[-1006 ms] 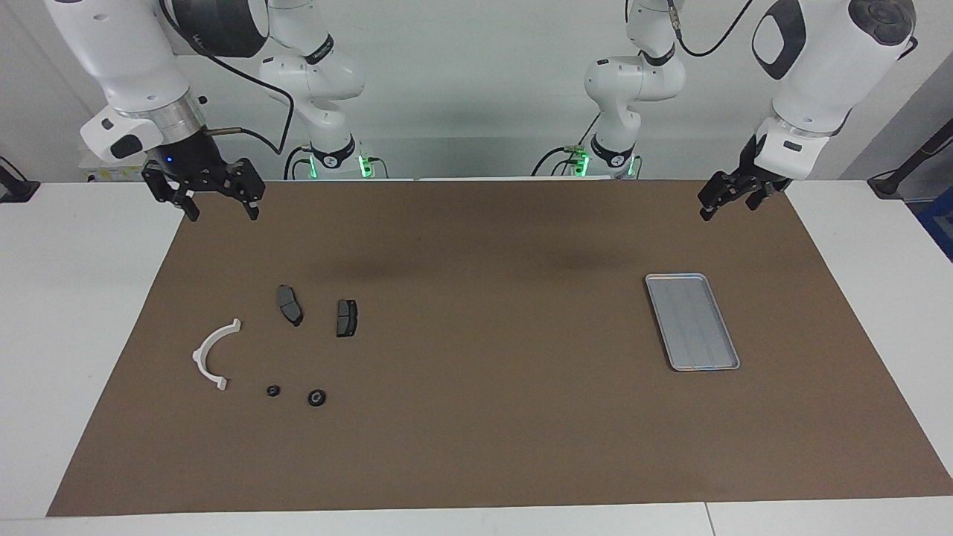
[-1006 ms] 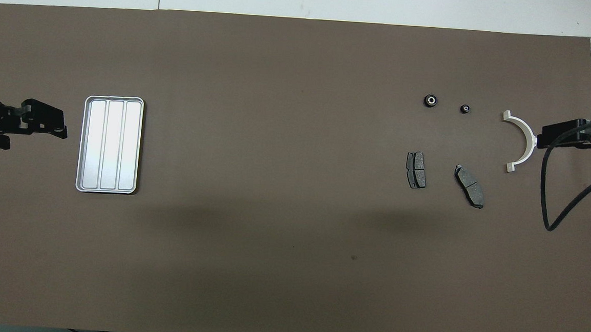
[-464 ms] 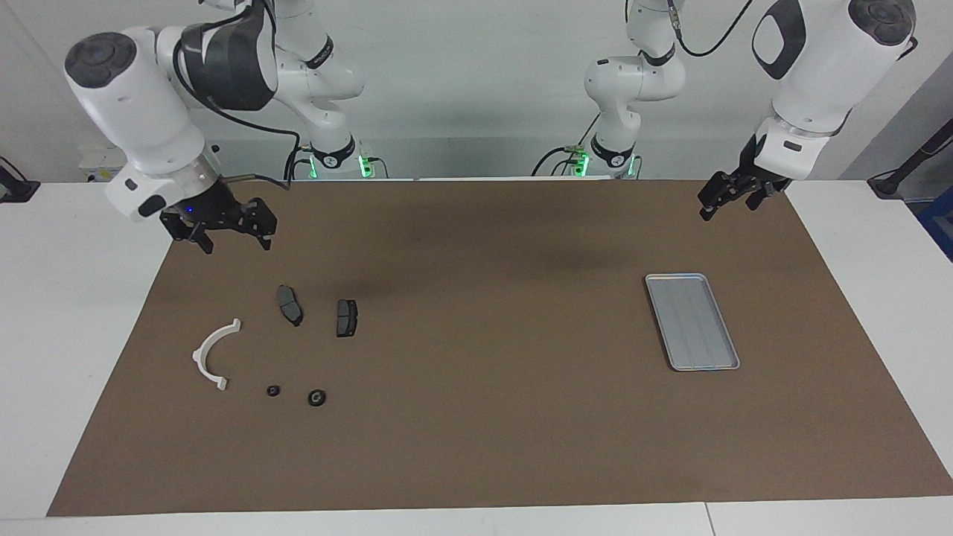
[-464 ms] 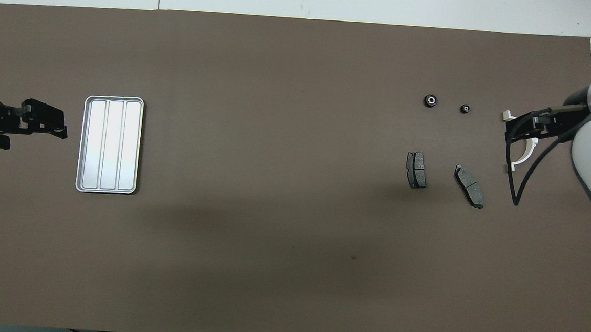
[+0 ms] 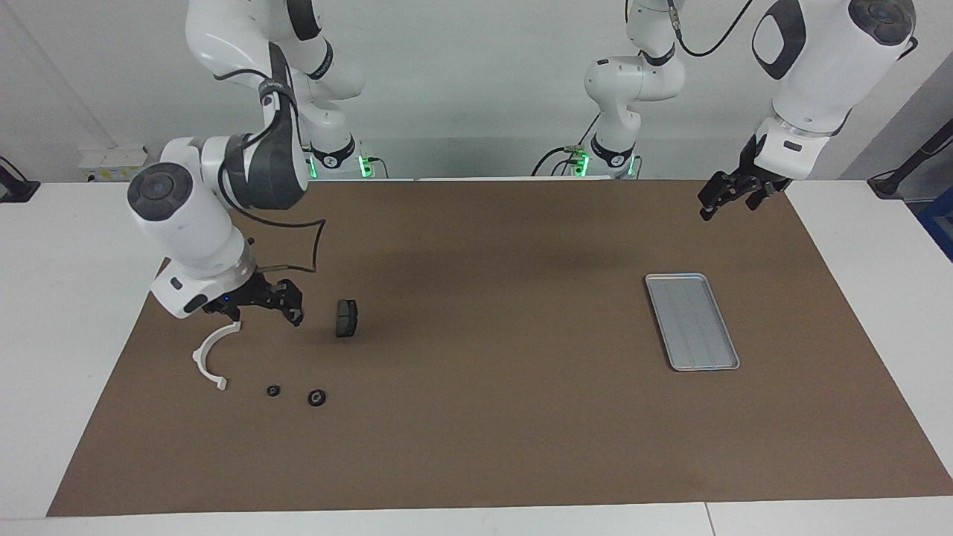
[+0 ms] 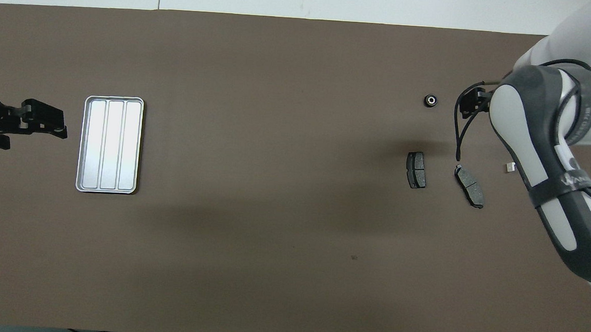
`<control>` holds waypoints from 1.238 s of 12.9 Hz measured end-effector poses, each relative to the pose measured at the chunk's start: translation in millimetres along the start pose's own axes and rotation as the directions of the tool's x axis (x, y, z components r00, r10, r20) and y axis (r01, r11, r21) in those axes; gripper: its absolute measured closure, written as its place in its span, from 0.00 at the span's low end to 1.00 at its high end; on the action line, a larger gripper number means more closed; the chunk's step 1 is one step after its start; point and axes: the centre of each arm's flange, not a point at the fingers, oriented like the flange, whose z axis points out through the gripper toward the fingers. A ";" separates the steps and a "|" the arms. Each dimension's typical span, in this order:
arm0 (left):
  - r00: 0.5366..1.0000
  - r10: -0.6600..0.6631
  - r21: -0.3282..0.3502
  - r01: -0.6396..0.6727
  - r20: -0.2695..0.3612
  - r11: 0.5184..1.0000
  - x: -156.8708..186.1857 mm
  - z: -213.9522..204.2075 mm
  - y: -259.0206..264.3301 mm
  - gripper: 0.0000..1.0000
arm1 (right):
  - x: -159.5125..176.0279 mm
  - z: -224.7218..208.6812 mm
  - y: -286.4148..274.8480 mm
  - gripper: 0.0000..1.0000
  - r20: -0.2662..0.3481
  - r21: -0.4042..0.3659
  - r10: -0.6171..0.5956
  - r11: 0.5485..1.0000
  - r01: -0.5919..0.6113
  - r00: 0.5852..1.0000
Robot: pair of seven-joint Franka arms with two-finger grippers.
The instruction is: Pick bearing gear from pile to tray
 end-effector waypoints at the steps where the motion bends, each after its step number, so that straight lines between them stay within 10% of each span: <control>1: 1.000 0.000 0.000 0.000 0.000 1.000 0.0 0.0 0.0 0.00 | 9.8 13.6 -3.9 0.00 0.001 0.001 0.015 1.000 -0.015 1.000; 16: 1.000 0.000 0.000 0.000 0.000 1.000 0.0 0.0 0.0 0.00 | 64.2 117.0 -46.3 0.01 -0.064 0.015 0.066 0.998 -0.065 0.996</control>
